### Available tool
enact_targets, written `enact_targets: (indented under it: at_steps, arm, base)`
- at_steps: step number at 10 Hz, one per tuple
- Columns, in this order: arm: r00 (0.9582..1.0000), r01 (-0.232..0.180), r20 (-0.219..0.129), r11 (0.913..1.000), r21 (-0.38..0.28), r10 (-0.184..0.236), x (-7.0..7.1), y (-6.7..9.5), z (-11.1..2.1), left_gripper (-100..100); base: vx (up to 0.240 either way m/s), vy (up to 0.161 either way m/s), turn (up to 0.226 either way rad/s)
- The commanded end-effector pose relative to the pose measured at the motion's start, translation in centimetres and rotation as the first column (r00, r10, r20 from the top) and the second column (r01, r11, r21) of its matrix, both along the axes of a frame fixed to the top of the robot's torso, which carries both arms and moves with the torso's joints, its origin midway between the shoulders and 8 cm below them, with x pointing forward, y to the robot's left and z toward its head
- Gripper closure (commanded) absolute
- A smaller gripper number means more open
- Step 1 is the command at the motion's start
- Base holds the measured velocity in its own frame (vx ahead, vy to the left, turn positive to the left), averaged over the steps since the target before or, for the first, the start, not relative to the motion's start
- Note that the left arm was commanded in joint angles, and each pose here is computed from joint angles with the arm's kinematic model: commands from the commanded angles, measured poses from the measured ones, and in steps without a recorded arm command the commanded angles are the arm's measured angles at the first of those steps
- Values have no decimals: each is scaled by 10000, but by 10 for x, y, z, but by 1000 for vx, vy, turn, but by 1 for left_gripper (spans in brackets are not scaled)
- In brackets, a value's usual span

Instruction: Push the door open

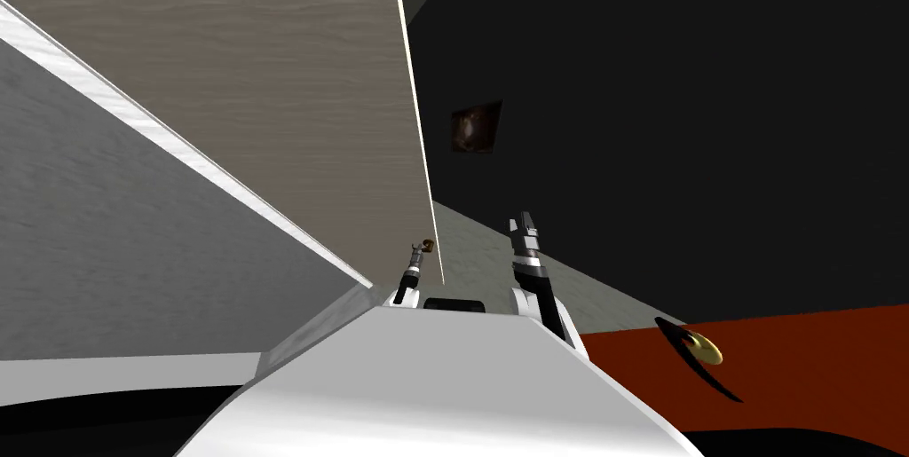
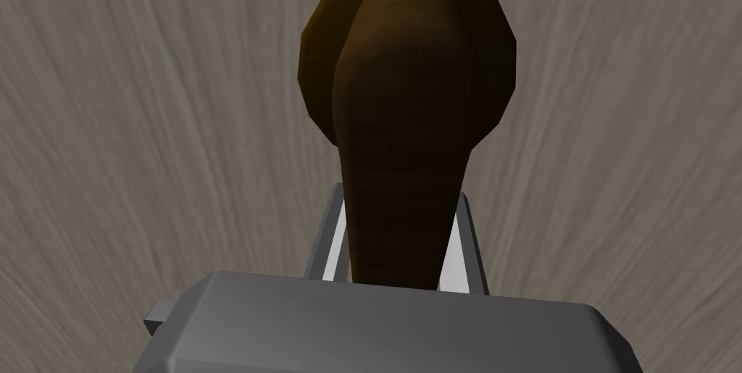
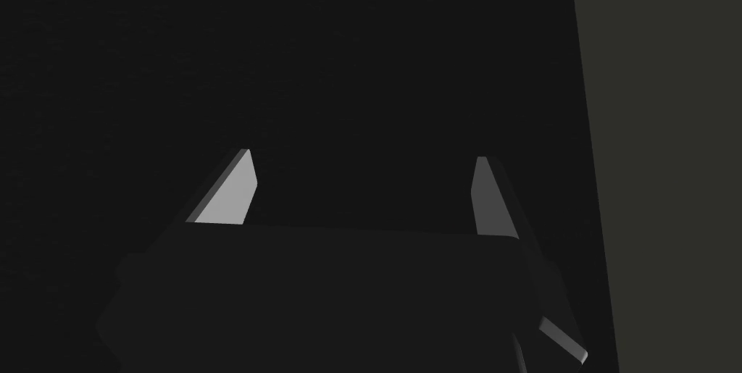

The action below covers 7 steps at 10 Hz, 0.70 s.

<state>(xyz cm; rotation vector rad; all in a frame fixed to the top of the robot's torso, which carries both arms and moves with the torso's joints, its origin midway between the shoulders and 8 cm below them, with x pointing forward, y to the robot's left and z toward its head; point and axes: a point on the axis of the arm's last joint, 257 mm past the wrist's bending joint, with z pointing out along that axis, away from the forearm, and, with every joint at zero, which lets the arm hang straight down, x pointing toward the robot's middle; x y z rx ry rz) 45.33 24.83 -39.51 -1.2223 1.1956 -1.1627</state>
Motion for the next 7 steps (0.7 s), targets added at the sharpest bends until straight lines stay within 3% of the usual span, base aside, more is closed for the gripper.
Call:
enact_targets:
  at_steps: [1,4,5,6,7]
  arm:
    - [9996,-271,104,9996,-4,271,4,10,4,100]
    - [9976,-686,104,9976,-129,687,4,22,4,100]
    - [9980,-629,34,9980,-75,629,1,22,1,100]
    - [9960,-888,84,9960,-11,888,1,37,3,100]
    - [9955,-946,88,9955,-1,946,1,40,3,100]
  base:
    - [223,-104,80]
    - [198,-96,64]
    - [100,-35,39]
    - [134,-43,52]
    - [167,-47,48]
